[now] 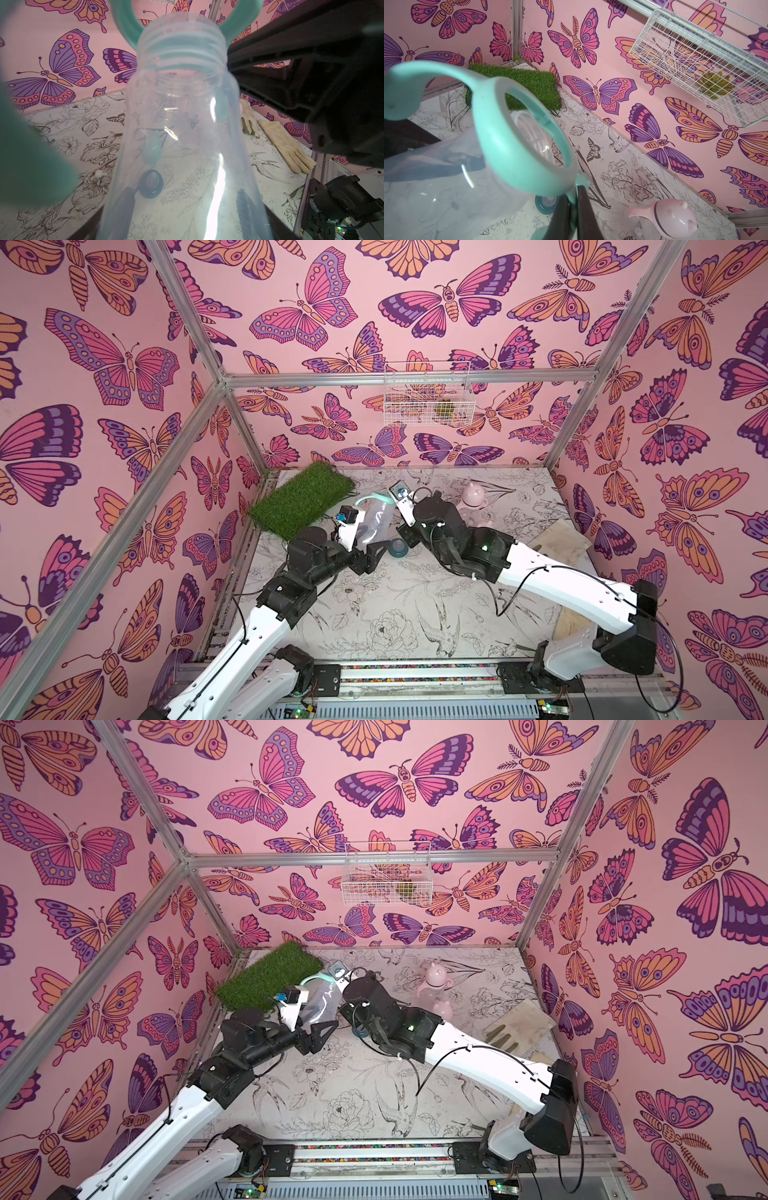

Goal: Assemble the baby bottles
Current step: Put on the handle of the baby bottle.

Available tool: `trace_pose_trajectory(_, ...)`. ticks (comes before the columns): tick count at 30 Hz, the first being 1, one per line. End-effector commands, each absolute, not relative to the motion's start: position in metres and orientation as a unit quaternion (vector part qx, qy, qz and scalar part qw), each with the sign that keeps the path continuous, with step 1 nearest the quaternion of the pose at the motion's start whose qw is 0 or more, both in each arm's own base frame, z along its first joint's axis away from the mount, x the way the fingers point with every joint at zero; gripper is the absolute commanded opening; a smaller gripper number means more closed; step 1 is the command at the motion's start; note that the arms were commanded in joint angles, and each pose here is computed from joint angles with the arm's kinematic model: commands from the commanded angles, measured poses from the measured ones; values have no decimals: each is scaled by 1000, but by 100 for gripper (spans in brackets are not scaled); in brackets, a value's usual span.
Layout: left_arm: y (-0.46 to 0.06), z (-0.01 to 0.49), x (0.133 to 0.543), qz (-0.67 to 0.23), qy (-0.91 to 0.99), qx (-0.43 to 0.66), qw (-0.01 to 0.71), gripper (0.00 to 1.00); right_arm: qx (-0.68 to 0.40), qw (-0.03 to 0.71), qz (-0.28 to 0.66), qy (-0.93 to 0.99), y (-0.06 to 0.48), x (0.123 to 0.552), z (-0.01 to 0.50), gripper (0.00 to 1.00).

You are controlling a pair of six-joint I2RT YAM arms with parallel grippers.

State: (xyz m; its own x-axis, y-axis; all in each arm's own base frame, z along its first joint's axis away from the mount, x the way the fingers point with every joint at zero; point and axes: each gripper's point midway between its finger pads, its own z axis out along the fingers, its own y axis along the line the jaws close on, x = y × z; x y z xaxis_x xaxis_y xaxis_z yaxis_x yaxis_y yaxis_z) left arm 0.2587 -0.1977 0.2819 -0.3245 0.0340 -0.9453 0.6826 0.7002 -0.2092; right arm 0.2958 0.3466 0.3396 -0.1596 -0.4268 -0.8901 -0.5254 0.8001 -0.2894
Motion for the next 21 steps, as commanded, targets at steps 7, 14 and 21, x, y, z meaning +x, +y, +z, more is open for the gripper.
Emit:
trace_pose_trajectory(7,-193,304,256,-308,739,226,555,0,-312,576,15,756,344,293,334,0)
trace_pose_trajectory(14,-193,305,255,-309,737,228,557,0,-318,574,2,754,343,294,328,0)
trace_pose_trajectory(21,-190,305,262,-296,741,216,563,0,-353,557,39,750,355,275,321,0)
